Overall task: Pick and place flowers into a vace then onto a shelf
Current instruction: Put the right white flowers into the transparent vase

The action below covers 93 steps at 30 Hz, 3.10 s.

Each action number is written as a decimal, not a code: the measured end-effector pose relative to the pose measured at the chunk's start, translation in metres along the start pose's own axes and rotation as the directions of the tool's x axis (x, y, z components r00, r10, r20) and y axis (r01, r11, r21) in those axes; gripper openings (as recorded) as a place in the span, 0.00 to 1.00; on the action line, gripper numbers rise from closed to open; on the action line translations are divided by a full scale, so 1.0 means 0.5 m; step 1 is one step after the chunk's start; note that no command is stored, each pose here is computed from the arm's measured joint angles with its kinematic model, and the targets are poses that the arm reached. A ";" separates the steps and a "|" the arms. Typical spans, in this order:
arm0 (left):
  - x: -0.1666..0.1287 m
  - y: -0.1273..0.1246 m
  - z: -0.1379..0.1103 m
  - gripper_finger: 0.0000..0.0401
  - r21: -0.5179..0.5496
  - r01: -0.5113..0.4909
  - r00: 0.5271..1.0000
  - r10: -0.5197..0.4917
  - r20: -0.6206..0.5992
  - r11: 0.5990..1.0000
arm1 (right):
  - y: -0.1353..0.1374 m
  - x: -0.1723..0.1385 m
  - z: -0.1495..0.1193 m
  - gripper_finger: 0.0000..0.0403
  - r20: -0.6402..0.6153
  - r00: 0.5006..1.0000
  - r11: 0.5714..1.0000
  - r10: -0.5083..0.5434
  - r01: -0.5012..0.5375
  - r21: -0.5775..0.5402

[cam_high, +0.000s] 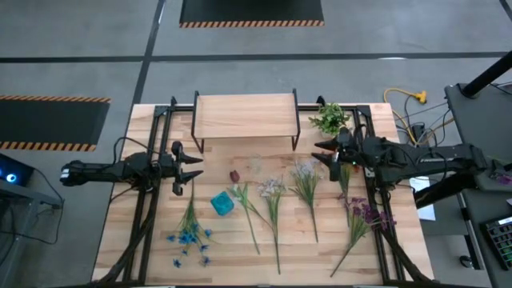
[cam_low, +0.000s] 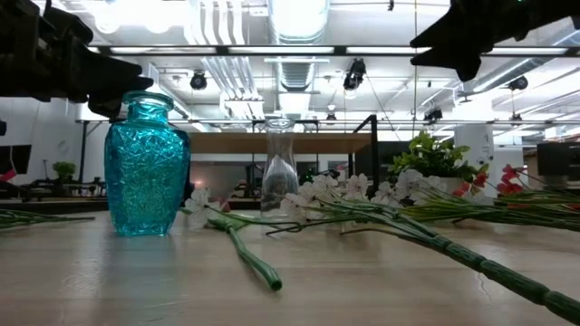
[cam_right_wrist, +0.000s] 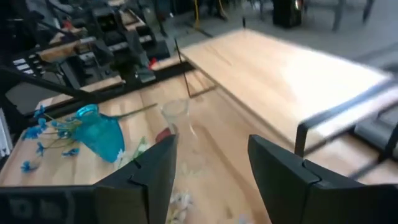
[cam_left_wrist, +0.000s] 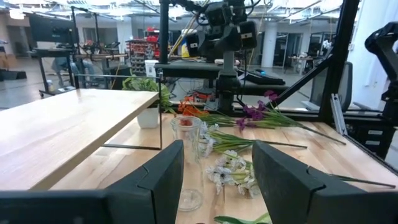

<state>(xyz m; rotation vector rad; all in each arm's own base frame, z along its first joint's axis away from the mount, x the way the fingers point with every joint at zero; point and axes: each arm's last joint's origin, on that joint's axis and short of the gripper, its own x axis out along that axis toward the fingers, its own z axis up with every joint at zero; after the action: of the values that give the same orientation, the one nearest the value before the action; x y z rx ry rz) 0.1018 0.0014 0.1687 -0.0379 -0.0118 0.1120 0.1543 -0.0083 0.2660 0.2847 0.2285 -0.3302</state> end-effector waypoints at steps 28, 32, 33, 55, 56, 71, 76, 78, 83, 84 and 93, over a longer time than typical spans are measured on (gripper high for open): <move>0.000 0.000 0.000 0.44 -0.025 -0.001 1.000 0.001 0.000 1.000 | 0.102 0.068 -0.112 0.48 -0.552 0.834 0.837 0.022 0.286 0.467; 0.000 0.000 0.000 0.44 -0.025 -0.001 1.000 0.001 0.000 1.000 | 0.119 0.079 -0.142 0.48 -0.606 0.795 0.816 0.003 0.349 0.462; 0.000 0.000 0.000 0.44 -0.025 -0.001 1.000 0.001 0.000 1.000 | 0.122 0.083 -0.150 0.48 -0.619 0.785 0.812 -0.004 0.364 0.456; 0.000 0.000 0.000 0.44 -0.025 -0.001 1.000 0.001 0.000 1.000 | 0.236 0.175 -0.200 0.48 -0.852 0.444 0.785 -0.279 0.617 0.065; 0.000 0.000 0.000 0.44 -0.025 -0.001 1.000 0.001 0.000 1.000 | 0.236 0.177 -0.205 0.48 -0.858 0.418 0.774 -0.298 0.632 0.039; 0.000 0.000 -0.002 0.44 -0.024 -0.001 1.000 0.001 -0.008 1.000 | 0.225 0.191 -0.246 0.48 -0.851 0.363 0.719 -0.378 0.694 -0.024; 0.000 0.000 -0.002 0.44 -0.024 -0.001 1.000 0.001 -0.008 1.000 | 0.224 0.196 -0.250 0.48 -0.838 0.400 0.732 -0.372 0.681 0.000; 0.000 0.000 -0.002 0.44 -0.024 -0.001 1.000 0.001 -0.008 1.000 | 0.223 0.199 -0.255 0.48 -0.837 0.415 0.746 -0.357 0.666 0.012; 0.000 0.000 -0.001 0.44 -0.024 -0.001 1.000 0.001 -0.008 1.000 | 0.213 0.197 -0.268 0.47 -0.838 0.408 0.738 -0.363 0.675 0.009; 0.000 0.000 -0.001 0.44 -0.024 -0.001 1.000 0.001 -0.008 1.000 | 0.210 0.195 -0.270 0.47 -0.838 0.403 0.733 -0.367 0.680 0.007; 0.000 0.000 -0.001 0.44 -0.024 -0.002 1.000 0.001 -0.008 1.000 | 0.205 0.193 -0.277 0.43 -0.840 0.397 0.733 -0.371 0.680 -0.002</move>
<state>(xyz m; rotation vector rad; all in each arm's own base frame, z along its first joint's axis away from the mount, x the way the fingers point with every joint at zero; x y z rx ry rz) 0.1019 0.0015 0.1679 -0.0621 -0.0056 0.1131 0.2551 0.1001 0.1354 0.7230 1.2223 -0.9083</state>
